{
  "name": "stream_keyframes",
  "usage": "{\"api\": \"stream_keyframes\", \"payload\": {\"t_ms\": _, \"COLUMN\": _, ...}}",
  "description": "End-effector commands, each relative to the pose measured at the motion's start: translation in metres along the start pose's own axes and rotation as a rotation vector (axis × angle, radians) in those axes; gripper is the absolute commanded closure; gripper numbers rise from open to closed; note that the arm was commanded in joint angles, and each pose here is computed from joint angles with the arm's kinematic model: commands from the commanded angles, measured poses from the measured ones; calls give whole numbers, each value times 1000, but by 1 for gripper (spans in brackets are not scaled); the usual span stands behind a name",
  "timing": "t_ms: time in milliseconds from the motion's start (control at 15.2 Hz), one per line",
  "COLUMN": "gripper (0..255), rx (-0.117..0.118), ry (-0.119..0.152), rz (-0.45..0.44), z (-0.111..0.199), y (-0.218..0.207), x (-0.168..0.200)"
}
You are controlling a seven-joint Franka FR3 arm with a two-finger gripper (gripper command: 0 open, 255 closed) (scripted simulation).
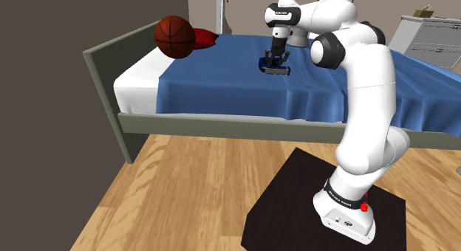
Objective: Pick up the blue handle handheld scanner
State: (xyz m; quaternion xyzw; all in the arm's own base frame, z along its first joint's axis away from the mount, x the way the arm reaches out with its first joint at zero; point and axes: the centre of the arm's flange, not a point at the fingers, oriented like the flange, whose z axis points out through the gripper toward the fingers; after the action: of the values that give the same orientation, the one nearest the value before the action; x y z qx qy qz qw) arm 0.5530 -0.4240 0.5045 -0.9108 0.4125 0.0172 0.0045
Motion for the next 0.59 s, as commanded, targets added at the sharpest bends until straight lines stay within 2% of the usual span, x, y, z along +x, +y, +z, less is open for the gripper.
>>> {"api": "stream_keyframes", "payload": {"t_ms": 0, "gripper": 255, "rx": -1, "ry": -2, "rz": 0, "z": -4, "y": 0, "x": 0}}
{"api": "stream_keyframes", "payload": {"t_ms": 528, "gripper": 255, "rx": -1, "ry": -2, "rz": 0, "z": -47, "y": 0, "x": -2}}
